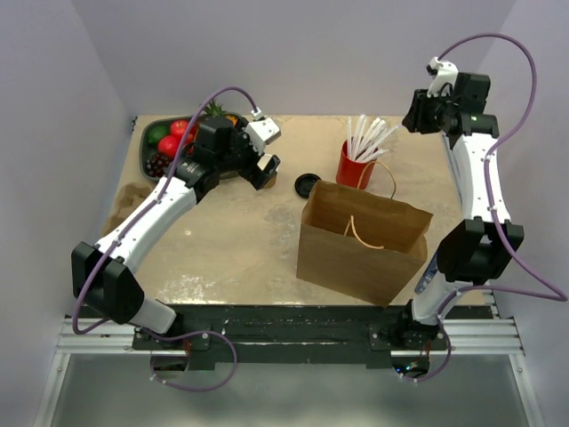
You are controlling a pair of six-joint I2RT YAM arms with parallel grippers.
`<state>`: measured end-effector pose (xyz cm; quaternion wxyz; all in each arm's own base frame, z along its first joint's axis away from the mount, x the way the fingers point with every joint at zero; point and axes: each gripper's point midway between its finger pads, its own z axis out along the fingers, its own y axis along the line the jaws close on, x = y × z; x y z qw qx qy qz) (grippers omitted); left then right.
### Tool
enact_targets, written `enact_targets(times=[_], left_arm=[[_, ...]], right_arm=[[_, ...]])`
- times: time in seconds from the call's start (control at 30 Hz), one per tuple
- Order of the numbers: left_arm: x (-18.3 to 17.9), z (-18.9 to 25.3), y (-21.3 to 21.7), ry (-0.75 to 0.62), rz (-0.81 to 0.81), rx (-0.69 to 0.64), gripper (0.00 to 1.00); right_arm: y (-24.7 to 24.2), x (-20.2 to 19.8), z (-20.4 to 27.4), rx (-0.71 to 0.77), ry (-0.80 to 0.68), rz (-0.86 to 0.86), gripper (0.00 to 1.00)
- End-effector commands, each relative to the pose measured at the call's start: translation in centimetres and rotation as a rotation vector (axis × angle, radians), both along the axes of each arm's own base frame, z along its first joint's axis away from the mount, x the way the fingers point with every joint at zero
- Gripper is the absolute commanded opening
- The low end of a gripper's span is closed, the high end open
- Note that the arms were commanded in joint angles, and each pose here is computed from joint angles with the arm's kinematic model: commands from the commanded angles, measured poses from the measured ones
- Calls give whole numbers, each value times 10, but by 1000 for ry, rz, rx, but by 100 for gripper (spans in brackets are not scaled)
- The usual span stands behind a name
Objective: Pack the takeout coffee
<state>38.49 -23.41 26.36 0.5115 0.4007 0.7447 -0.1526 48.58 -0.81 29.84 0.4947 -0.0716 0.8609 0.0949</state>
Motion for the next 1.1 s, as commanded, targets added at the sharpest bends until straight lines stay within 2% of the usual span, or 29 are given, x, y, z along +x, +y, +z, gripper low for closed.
enact_targets(times=[0.0, 0.33, 0.53, 0.87, 1.03, 1.07], left_arm=[[6, 15, -2, -35, -5, -27, 100], [2, 15, 3, -40, 4, -14, 100], [2, 16, 4, -45, 8, -7, 100], [3, 18, 5, -54, 5, 3, 100], [2, 23, 6, -71, 4, 4, 100], [2, 23, 6, -72, 4, 3, 100]], right_arm=[[2, -8, 0, 35, 9, 13, 39], [22, 2, -10, 121, 17, 112, 38], [21, 12, -13, 139, 12, 100, 38], [30, 17, 1, 158, -34, 159, 2], [32, -6, 41, 90, -126, 194, 0], [33, -19, 62, 56, -179, 209, 0]])
